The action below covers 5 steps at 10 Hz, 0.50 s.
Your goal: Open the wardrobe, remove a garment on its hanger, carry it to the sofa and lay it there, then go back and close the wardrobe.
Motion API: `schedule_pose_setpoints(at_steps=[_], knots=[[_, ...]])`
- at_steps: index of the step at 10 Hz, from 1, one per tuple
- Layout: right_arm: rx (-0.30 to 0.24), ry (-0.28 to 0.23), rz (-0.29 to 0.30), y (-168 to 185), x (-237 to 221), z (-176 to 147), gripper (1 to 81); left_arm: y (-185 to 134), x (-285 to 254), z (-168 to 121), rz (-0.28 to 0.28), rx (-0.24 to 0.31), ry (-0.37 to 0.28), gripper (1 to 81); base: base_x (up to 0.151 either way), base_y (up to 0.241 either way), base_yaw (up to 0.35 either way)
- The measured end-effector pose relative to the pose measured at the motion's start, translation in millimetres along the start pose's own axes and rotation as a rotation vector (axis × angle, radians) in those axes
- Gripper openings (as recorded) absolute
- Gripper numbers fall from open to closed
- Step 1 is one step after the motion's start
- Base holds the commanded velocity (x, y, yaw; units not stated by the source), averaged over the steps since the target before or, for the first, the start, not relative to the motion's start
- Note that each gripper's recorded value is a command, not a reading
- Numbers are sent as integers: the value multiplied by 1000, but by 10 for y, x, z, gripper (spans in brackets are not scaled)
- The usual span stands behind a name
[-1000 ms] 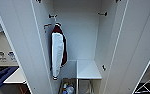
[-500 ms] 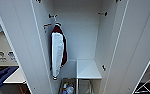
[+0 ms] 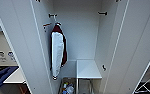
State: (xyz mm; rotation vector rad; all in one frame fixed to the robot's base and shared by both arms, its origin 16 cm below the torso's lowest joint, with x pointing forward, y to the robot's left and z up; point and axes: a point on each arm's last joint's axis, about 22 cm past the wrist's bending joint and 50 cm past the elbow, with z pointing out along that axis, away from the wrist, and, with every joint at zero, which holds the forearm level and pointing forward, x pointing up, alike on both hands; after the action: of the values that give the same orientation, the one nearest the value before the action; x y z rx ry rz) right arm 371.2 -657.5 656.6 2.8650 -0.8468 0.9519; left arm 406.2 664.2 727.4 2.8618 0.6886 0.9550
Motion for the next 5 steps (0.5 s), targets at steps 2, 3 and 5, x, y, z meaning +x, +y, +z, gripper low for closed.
schedule_pose_setpoints(at_steps=[2, 3, 5], knots=[[-32, 87, 54, -56, 868, -110, 811, 118, 680, -55, -21, 17, 57, 811, 0, 0, 0], [-31, 120, 86, -99, 1189, -186, 811, 202, 923, -74, -31, 22, 69, 811, 0, 0, 0], [-1, 86, 134, -270, 1205, -206, 811, 644, 964, 100, -48, -10, 20, 811, 0, 0, 0]])
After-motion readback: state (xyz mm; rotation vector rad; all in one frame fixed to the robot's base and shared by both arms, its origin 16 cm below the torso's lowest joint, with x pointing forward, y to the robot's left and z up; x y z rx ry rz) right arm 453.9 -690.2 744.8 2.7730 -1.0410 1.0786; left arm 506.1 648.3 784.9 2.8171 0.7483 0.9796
